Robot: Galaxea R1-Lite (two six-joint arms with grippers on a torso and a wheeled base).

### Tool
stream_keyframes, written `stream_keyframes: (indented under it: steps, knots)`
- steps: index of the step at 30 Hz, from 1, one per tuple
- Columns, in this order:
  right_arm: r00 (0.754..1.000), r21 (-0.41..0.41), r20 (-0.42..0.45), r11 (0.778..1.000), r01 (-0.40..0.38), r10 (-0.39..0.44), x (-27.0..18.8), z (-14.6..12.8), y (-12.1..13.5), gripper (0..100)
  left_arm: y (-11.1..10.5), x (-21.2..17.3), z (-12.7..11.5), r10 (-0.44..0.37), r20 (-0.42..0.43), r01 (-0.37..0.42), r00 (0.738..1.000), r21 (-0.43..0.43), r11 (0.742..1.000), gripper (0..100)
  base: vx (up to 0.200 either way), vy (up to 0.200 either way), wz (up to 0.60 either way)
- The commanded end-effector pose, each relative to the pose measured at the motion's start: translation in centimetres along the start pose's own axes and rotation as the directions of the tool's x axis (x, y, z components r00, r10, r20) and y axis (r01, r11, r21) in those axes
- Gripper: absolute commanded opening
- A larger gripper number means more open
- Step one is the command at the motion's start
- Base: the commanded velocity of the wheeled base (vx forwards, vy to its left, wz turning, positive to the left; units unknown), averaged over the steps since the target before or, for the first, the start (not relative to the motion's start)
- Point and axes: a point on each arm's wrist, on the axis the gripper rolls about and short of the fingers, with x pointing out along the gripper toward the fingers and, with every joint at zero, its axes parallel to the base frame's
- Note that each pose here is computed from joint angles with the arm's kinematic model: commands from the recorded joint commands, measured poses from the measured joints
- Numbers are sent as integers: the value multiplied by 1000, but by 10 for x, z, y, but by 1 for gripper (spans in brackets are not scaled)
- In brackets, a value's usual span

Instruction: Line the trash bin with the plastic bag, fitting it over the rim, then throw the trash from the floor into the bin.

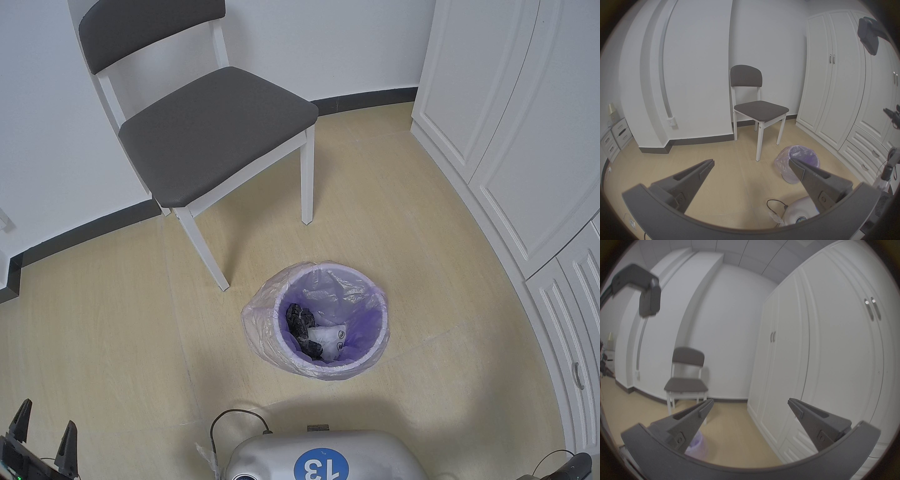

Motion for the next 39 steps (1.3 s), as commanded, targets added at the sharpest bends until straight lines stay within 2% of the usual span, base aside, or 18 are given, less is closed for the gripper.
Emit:
stream_keyframes:
  steps: [1, 6, 10, 14, 18, 20, 25, 26, 29, 34, 36, 37, 39]
  knots:
    - [992, -26, -121, 999, -35, 31, -3, -32, 6, 100, 0, 0, -4, -1, -2, 1, 1000, 4, 1000, 100, 0, 0, 0]
    - [958, 34, -278, 998, -55, 62, -6, -48, 9, 100, 0, 0, -5, 2, -2, -2, 1000, -4, 1000, 100, 0, 0, 0]
    - [923, 39, -378, 997, -62, 72, -10, -58, 11, 100, 0, 0, -5, 7, -2, -7, 1000, 1, 1000, 100, 0, 0, 0]
    - [916, 86, -391, 995, -56, 85, -11, -59, 11, 100, 0, 0, -5, 7, -2, -7, 1000, 2, 1000, 100, 0, 0, 0]
    - [892, 120, -432, 989, -87, 131, -13, -64, 13, 100, 0, 0, -5, 7, -2, -7, 1000, -3, 1000, 100, 0, 0, 0]
    - [891, 126, -428, 986, -108, 152, -13, -64, 13, 100, 0, 0, -5, 7, -2, -7, 1000, -3, 1000, 100, 0, 0, 0]
    - [891, 152, -429, 984, -88, 146, -13, -64, 13, 100, 0, 0, -5, 7, -2, -7, 1000, -1, 1000, 100, 0, 0, 0]
    - [891, 195, -436, 980, -43, 126, -13, -64, 13, 100, 0, 0, -5, 6, -2, -6, 1000, -3, 1000, 100, 0, 0, 0]
    - [893, 188, -447, 982, 31, 57, -13, -65, 11, 100, 0, 0, -5, 6, -2, -6, 1000, -7, 1000, 100, 0, 0, 0]
    - [892, 129, -437, 989, -68, 118, -13, -64, 13, 100, 0, 0, -5, -11, -1, 11, 1000, 65, 998, 100, 0, 0, 0]
    - [890, 176, -442, 984, -33, 109, -13, -65, 13, 100, 0, 0, -5, -13, -2, 13, 1000, 51, 999, 100, 0, 0, 0]
    - [894, 220, -441, 975, 22, 80, -13, -64, 12, 100, 0, 0, -4, -4, -2, 4, 1000, 22, 1000, 100, 0, 0, 0]
    - [893, 201, -447, 979, 48, 48, -13, -64, 11, 100, 0, 0, -5, 1, -2, -1, 1000, 1, 1000, 100, 0, 0, 0]
